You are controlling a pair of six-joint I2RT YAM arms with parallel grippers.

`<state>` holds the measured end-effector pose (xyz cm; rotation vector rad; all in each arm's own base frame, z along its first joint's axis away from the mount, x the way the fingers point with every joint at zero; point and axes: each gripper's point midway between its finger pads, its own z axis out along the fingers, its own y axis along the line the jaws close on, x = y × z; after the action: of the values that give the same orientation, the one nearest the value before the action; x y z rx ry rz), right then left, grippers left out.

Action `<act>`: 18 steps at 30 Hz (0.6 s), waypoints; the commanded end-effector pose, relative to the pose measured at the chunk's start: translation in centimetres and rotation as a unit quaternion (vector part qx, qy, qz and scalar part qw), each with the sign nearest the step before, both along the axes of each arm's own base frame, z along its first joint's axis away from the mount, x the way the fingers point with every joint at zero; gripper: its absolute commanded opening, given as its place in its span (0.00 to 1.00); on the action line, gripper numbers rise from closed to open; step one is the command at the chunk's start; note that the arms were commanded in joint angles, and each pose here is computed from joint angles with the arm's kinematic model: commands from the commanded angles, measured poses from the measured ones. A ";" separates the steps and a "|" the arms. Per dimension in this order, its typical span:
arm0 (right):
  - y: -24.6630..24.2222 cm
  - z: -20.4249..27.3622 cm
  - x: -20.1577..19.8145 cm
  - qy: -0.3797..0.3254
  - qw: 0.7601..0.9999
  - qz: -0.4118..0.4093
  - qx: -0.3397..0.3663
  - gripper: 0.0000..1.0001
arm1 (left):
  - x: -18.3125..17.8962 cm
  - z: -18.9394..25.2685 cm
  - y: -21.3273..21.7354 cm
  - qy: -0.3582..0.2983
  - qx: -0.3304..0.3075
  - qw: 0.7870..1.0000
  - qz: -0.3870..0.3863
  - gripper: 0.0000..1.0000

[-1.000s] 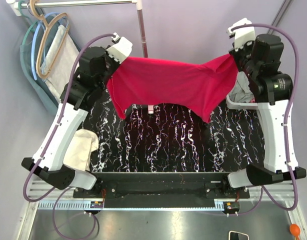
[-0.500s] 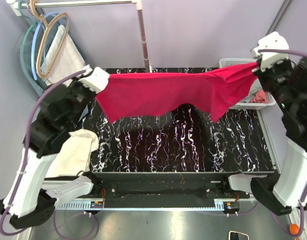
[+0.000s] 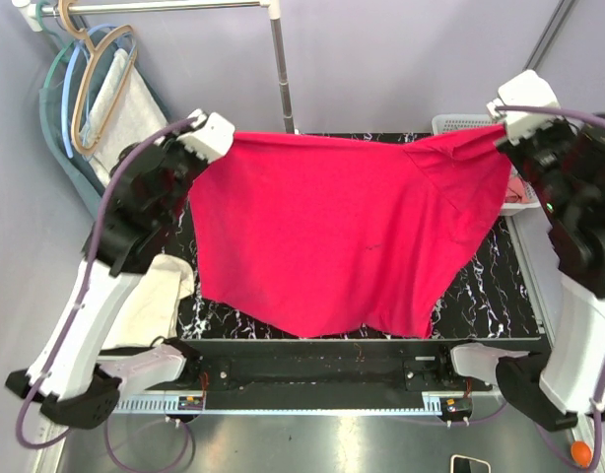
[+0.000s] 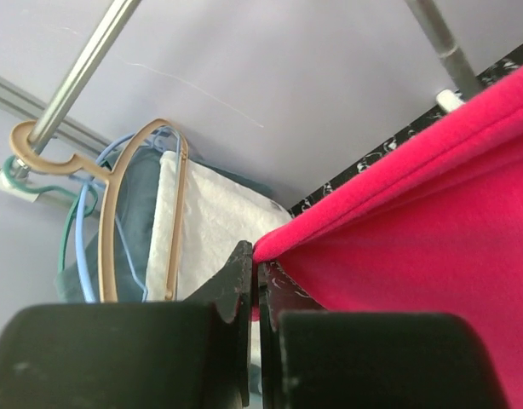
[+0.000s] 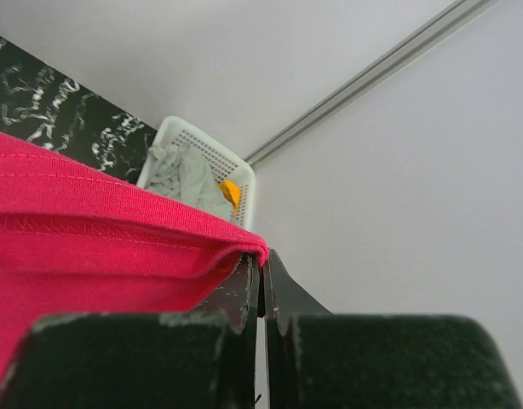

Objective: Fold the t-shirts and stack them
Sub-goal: Flatten the tshirt out

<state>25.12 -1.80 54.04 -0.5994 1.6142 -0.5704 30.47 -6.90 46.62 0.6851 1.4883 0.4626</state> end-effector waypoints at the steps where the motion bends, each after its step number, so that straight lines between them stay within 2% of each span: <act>1: -1.4 2.3 6.2 -0.056 0.996 -0.064 -0.038 0.00 | 5.2 4.3 3.5 -0.075 -0.023 0.993 0.091 0.00; 4: -0.9 3.3 10.3 -0.071 0.995 -0.067 -0.035 0.00 | 9.5 6.4 5.5 -0.090 -0.055 0.987 0.124 0.00; 6: -0.6 5.1 12.7 -0.094 0.993 -0.071 -0.022 0.00 | 12.5 5.9 5.6 -0.077 -0.055 0.986 0.136 0.00; 7: -0.8 5.8 13.2 -0.103 0.992 -0.075 -0.024 0.00 | 12.3 8.2 6.4 -0.103 -0.066 0.982 0.146 0.00; 8: -0.9 8.6 12.3 -0.143 0.986 -0.077 -0.018 0.00 | 12.7 8.6 6.4 -0.104 -0.067 0.981 0.147 0.00; 9: -0.7 7.8 14.4 -0.133 0.988 -0.078 -0.027 0.00 | 13.7 8.4 6.4 -0.102 -0.063 0.981 0.151 0.00; 10: -0.8 8.2 14.7 -0.140 0.986 -0.082 -0.038 0.00 | 13.3 10.0 6.8 -0.119 -0.068 0.979 0.153 0.00; 11: -0.9 9.3 14.3 -0.156 0.983 -0.084 -0.039 0.00 | 13.3 10.4 6.8 -0.122 -0.068 0.978 0.153 0.00; 14: -0.9 8.6 15.2 -0.145 0.984 -0.086 -0.049 0.00 | 12.7 10.7 6.8 -0.126 -0.066 0.979 0.146 0.00; 15: -1.0 9.1 14.2 -0.151 0.984 -0.084 -0.046 0.00 | 11.6 11.3 6.9 -0.134 -0.072 0.978 0.142 0.00; 17: -0.7 7.8 14.6 -0.133 0.987 -0.079 -0.045 0.00 | 11.5 9.4 6.5 -0.118 -0.065 0.982 0.131 0.00; 18: -0.9 8.7 13.0 -0.147 0.985 -0.077 -0.040 0.00 | 10.8 7.7 6.4 -0.105 -0.057 0.985 0.125 0.00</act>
<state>44.26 0.51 56.85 -0.5813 1.4963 -0.6944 45.45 -2.59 52.05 0.4237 1.4769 0.5990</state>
